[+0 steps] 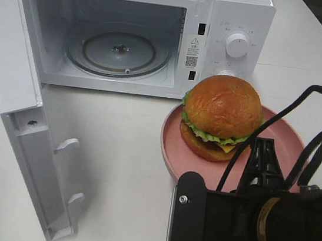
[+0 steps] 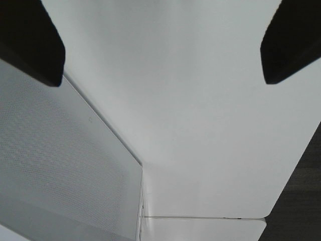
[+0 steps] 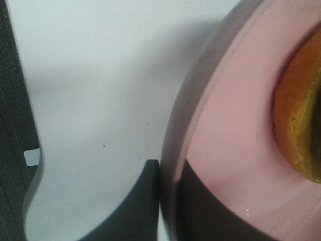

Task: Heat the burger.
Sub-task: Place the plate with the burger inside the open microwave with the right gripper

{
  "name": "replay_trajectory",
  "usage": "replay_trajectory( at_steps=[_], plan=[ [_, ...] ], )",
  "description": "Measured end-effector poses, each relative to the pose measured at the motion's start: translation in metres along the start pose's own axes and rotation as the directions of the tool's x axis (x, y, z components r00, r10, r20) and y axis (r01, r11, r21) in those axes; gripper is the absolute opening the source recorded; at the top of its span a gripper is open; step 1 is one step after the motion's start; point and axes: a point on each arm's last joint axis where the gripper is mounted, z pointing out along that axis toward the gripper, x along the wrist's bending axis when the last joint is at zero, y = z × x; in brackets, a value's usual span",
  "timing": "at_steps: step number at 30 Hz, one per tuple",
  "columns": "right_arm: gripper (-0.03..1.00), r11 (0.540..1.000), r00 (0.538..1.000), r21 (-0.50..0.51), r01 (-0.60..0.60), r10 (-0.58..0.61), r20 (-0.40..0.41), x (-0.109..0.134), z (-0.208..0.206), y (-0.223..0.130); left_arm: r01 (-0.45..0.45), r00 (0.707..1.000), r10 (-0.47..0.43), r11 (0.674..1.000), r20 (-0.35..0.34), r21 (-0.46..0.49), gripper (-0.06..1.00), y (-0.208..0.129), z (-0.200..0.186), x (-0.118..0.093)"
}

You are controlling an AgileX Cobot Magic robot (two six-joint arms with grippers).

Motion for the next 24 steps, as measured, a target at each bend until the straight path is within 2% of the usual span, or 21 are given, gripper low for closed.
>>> replay_trajectory(
  at_steps=[10, 13, 15, 18, 24],
  plan=[
    [0.05, 0.997, 0.999, -0.069, 0.044, -0.044, 0.0, 0.0, 0.0, 0.006, 0.0, 1.0, 0.0, 1.0, 0.0, 0.0, 0.98, 0.0, 0.0, 0.0],
    [0.05, 0.993, 0.995, -0.069, 0.098, -0.098, 0.009, 0.0, 0.0, 0.006, 0.0, 1.0, 0.0, 1.0, 0.0, 0.0, 0.98, 0.0, 0.0, 0.0],
    [0.05, 0.981, 0.984, -0.077, 0.177, -0.176, 0.019, -0.002, 0.001, 0.007, 0.0, 1.0, 0.0, 1.0, 0.0, 0.0, 0.98, 0.0, 0.0, 0.0],
    [0.05, 0.98, 0.983, -0.079, 0.183, -0.182, 0.019, -0.003, 0.002, 0.006, 0.0, 1.0, 0.0, 1.0, 0.0, 0.0, 0.98, 0.0, 0.0, 0.0],
    [0.05, 0.975, 0.979, -0.087, 0.203, -0.202, 0.018, -0.018, 0.012, 0.0, 0.0, 1.0, 0.0, 1.0, 0.0, 0.0, 0.98, 0.0, 0.0, 0.0]
  ],
)
